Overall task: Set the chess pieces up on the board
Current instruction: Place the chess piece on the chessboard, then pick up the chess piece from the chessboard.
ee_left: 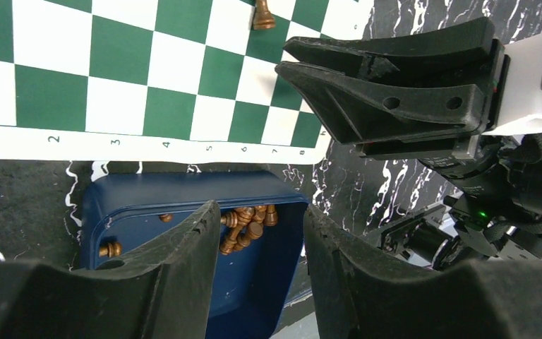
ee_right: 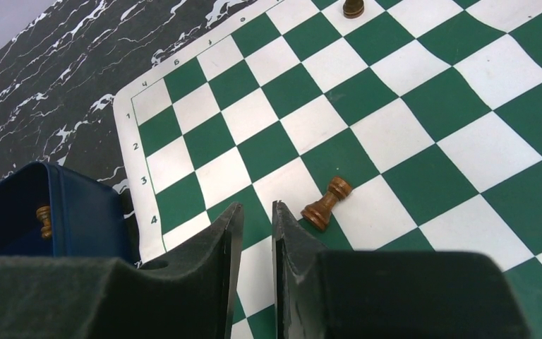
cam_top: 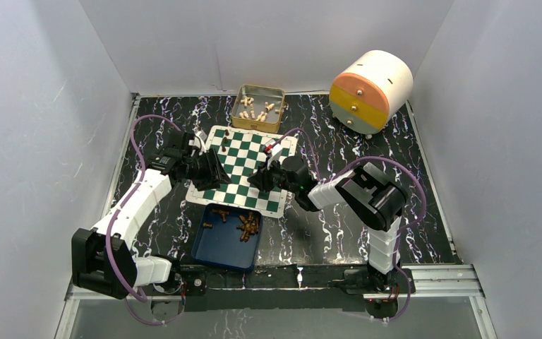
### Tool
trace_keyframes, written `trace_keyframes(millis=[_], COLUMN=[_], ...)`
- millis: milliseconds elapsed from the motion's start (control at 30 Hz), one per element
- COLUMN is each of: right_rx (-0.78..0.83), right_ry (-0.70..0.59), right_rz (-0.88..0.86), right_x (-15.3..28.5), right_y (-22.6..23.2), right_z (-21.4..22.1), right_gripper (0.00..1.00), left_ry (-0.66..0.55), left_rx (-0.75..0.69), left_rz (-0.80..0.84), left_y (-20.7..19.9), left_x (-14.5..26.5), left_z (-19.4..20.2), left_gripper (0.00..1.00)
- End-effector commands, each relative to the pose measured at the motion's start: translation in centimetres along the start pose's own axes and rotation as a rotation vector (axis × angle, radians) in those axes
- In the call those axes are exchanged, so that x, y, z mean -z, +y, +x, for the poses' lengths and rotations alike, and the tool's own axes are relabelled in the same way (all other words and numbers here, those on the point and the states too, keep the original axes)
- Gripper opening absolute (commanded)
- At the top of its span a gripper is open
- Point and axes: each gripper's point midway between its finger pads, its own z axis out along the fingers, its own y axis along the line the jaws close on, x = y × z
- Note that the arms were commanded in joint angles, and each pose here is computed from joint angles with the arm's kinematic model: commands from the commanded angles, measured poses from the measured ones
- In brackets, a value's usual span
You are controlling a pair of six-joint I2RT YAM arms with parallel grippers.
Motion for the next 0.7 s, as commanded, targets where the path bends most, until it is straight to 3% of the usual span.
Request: trace_keyframes(millis=[0,167,400,667], right_rx=[0.045,0.045,-0.137,-0.195], right_ry=[-0.089,-0.068,0.180,0.236], right_rz=[-0.015,0.032,0.308,0.484], right_x=[0.2,1.0,0.1,-1.0], right_y=[0.5,0.4,-3.0,-4.0], right_z=[-3.1,-4.6,-2.7,-1.3], right_gripper=[0.31,0.35,0.41,0.46], left_ry=[-0.054,-0.056,-0.164,-0.298], left_rx=[-0.047,-0.067,-0.092,-0.150], left_rz=[-0.040,-0.104,-0.200,-0.226], left_y=[0.3,1.2,2.7,3.9], left_x=[1.3,0.7,1.1,2.3], left_z=[-0.9,-1.9,-4.1,-4.5], left_gripper=[0.45,0.45,0.44,0.45])
